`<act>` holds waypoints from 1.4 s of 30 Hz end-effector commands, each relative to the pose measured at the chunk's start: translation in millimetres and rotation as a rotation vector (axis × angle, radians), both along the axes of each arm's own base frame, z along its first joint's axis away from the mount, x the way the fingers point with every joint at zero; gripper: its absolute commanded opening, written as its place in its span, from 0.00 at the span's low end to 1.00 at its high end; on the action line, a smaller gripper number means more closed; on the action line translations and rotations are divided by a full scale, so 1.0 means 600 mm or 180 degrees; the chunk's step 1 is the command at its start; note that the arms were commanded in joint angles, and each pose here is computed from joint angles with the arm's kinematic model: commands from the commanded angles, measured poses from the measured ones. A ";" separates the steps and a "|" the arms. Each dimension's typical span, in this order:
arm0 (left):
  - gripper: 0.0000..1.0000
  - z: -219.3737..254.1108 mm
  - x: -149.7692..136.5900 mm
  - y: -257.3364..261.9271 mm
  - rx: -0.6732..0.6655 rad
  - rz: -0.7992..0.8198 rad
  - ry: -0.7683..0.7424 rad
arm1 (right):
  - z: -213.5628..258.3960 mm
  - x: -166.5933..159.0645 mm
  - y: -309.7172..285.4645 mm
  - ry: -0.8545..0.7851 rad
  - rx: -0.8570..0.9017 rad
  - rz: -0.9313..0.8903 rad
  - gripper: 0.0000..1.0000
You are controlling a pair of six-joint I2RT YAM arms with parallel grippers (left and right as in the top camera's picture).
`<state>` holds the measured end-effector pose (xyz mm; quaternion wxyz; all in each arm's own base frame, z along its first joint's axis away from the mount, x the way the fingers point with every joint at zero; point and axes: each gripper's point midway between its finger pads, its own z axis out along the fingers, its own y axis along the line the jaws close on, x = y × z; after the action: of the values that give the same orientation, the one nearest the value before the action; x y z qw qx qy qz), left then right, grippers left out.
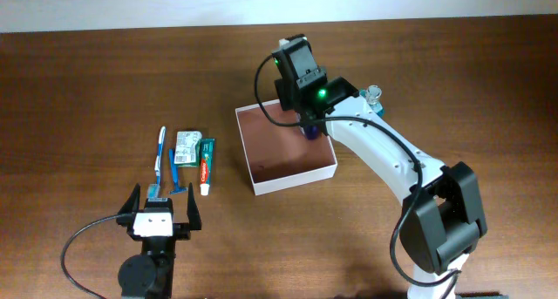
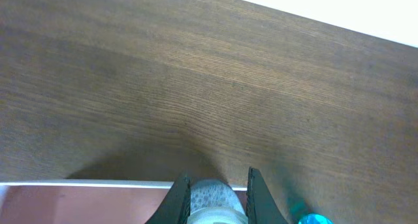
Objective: Pack container
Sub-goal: 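Lower the soap bottle into the box's back corner and release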
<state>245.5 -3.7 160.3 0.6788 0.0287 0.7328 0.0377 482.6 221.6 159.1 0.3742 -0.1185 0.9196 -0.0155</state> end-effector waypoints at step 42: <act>0.99 -0.003 0.000 -0.001 0.0038 -0.0019 -0.0010 | 0.037 -0.087 -0.055 0.0336 -0.0293 0.0241 0.44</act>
<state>245.5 -3.7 160.3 0.6788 0.0287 0.7328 0.0377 433.2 193.5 171.2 0.3138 -0.1732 0.9329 -0.0361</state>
